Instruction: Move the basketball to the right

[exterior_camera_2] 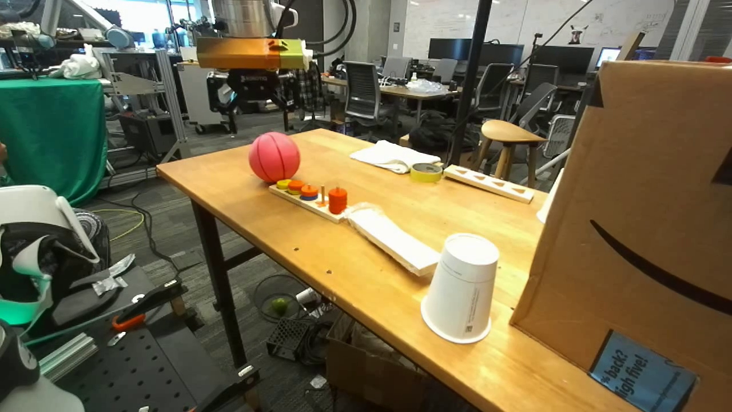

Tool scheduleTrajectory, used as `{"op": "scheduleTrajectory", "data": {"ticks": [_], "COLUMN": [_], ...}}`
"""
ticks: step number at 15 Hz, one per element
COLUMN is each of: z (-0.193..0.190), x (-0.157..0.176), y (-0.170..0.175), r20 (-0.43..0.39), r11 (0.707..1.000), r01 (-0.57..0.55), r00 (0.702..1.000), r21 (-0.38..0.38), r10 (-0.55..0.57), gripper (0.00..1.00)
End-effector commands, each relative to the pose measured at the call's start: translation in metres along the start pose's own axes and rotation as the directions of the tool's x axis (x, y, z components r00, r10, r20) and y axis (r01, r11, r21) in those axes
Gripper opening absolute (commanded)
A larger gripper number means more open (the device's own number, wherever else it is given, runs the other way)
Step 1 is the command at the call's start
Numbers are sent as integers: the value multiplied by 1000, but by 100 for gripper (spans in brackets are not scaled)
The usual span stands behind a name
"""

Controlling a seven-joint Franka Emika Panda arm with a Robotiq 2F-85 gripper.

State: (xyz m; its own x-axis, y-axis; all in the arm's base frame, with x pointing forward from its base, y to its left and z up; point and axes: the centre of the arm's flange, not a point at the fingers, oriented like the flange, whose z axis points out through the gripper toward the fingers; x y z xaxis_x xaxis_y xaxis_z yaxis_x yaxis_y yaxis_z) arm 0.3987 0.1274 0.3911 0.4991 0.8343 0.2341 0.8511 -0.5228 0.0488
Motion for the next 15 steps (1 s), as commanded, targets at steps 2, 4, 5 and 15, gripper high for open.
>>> {"op": "scheduleTrajectory", "data": {"ticks": [2, 4, 5, 15], "z": [6, 8, 11, 49], "x": [47, 73, 88, 176], "y": [19, 17, 12, -105], "r20": [39, 50, 52, 46], "r11": [969, 938, 920, 598], "r01": [246, 345, 393, 799], "r00": [968, 937, 918, 596], "r21": [-6, -5, -3, 58], "r10": [-246, -345, -392, -801], "gripper": [100, 100, 100, 100]}}
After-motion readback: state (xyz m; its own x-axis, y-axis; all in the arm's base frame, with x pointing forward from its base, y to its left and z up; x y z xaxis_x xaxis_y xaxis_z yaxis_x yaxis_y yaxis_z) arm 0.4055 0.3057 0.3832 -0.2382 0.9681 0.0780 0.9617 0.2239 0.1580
